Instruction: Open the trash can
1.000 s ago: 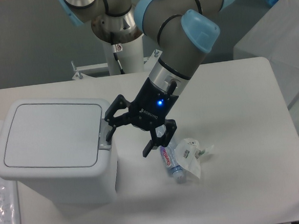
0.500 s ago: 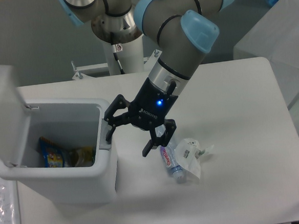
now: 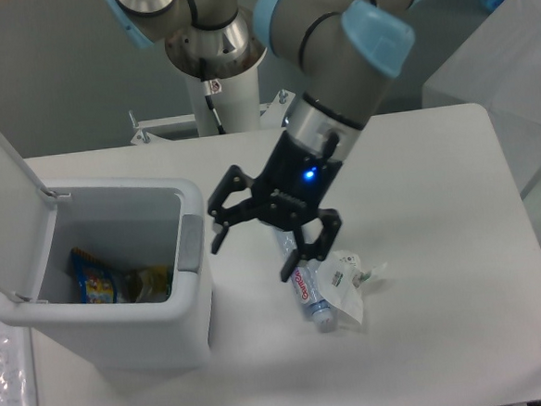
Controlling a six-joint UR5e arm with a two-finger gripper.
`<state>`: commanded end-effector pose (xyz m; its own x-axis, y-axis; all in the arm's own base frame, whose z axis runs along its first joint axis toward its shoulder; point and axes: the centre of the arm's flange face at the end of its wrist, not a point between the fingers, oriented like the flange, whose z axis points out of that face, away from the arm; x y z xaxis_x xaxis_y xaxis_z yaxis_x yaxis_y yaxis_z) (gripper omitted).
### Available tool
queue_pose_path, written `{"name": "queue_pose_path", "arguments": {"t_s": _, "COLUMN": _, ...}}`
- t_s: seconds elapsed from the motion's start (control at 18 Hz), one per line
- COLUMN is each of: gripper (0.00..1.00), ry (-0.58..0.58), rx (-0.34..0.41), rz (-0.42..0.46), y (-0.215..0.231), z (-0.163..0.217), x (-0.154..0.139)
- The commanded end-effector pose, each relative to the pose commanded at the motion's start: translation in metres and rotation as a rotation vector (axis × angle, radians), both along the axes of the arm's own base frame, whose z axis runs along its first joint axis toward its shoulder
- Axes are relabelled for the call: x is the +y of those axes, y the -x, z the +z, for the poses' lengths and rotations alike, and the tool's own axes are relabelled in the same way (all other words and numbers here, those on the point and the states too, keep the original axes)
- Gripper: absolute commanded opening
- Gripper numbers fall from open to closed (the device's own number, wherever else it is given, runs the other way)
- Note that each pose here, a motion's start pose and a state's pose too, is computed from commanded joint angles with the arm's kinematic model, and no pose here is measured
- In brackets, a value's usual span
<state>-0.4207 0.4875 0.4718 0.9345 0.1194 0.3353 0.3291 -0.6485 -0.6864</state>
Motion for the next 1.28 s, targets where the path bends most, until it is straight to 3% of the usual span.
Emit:
{"name": "queue_pose_path", "arguments": {"t_s": 0.33, "gripper": 1.0, "ry": -0.021, "rx": 0.075, "rz": -0.011, "y": 0.033, "z": -0.035, "x": 0.003}}
{"name": "queue_pose_path", "arguments": {"t_s": 0.44, "gripper": 1.0, "ry": 0.01, "rx": 0.127, "rz": -0.027, "y": 0.054, "z": -0.055, "x": -0.009}}
{"name": "queue_pose_path", "arguments": {"t_s": 0.67, "gripper": 1.0, "ry": 0.193, "rx": 0.261, "rz": -0.032, "y": 0.103, "z": -0.105, "x": -0.043}}
{"name": "queue_pose_path", "arguments": {"t_s": 0.89, "gripper": 1.0, "ry": 0.412, "rx": 0.33, "rz": -0.055, "y": 0.126, "z": -0.157, "x": -0.056}}
{"name": "queue_pose_path", "arguments": {"t_s": 1.06, "gripper": 1.0, "ry": 0.462, "rx": 0.339, "rz": -0.077, "y": 0.133, "z": -0.178, "x": -0.055}}
{"name": "queue_pose_path", "arguments": {"t_s": 1.28, "gripper": 1.0, "ry": 0.553, "rx": 0.418, "rz": -0.121, "y": 0.148, "z": -0.179, "x": -0.059}}
